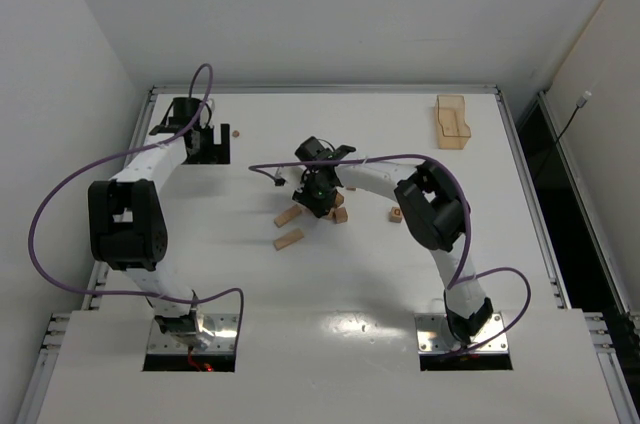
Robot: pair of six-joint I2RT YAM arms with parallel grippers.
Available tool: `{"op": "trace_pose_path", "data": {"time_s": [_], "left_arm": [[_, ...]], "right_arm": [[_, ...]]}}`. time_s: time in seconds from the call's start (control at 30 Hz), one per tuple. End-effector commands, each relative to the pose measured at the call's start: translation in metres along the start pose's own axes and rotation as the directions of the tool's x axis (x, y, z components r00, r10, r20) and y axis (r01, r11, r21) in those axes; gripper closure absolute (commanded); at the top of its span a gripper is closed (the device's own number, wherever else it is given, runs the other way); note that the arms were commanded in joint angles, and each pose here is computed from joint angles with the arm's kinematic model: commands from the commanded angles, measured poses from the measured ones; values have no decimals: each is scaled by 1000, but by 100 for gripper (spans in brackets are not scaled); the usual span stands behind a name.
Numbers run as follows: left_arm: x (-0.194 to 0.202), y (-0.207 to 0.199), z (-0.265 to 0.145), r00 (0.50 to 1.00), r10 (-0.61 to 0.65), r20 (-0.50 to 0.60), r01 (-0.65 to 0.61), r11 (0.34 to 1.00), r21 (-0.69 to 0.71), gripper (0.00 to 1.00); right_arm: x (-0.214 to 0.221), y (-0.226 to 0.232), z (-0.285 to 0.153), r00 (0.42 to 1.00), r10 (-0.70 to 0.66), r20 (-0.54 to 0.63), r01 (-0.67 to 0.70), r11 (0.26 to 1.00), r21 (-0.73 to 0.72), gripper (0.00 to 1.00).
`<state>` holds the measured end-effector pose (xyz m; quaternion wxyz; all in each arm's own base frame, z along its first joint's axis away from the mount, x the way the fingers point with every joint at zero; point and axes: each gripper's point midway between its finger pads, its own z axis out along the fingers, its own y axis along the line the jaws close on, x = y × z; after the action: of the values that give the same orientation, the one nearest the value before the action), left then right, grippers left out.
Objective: Build the wood block tower
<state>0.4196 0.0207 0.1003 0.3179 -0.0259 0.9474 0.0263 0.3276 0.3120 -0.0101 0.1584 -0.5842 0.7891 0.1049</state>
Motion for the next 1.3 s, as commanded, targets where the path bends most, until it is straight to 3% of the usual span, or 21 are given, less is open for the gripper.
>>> {"op": "trace_pose_path", "data": {"time_s": [0.0, 0.13, 0.2, 0.23, 0.3, 0.33, 0.37, 0.47, 0.5, 0.6, 0.7, 1.0, 1.27], "left_arm": [[-17, 4, 0, 999, -21, 47, 21, 1000, 0, 1], [-16, 4, -2, 999, -21, 47, 21, 1000, 0, 1], [-17, 6, -4, 998, -21, 59, 22, 1000, -8, 1], [-11, 8, -2, 998, -33, 47, 34, 999, -22, 1], [-13, 10, -8, 997, -45, 66, 47, 998, -34, 1], [-19, 13, -11, 995, -46, 91, 50, 998, -47, 1], [-15, 12, -10, 995, -54, 83, 58, 997, -47, 1], [-20, 19, -13, 993, -64, 103, 73, 994, -81, 1], [-20, 21, -13, 993, -64, 104, 74, 993, -93, 1], [-17, 23, -14, 993, -64, 96, 74, 992, -106, 1], [-19, 22, -12, 993, -73, 95, 83, 991, -105, 1], [-14, 21, -6, 995, -72, 65, 78, 992, -99, 1], [-9, 20, 0, 996, -71, 47, 75, 992, -100, 1]], "right_arm": [[-3, 12, -9, 1000, -4, 9, 4, 999, -38, 100], [-55, 4, -58, 986, 50, 160, -51, 999, -2, 100], [-87, -6, -97, 949, 158, 273, -167, 986, 9, 100], [-94, -26, -110, 903, 291, 317, -329, 942, 71, 100], [-110, -54, -137, 825, 404, 396, -489, 861, 140, 100], [-104, -57, -139, 806, 465, 367, -547, 821, 161, 100], [-98, -70, -142, 740, 554, 381, -649, 738, 187, 100], [-76, -103, -156, 650, 620, 438, -756, 587, 291, 100], [-59, -107, -152, 591, 674, 443, -807, 508, 303, 100], [-24, -118, -151, 505, 733, 456, -857, 360, 370, 100], [3, -116, -138, 433, 794, 427, -883, 278, 378, 100], [26, -95, -106, 263, 905, 334, -936, 154, 318, 100], [33, -101, -87, 197, 934, 299, -946, 102, 307, 100]]}}
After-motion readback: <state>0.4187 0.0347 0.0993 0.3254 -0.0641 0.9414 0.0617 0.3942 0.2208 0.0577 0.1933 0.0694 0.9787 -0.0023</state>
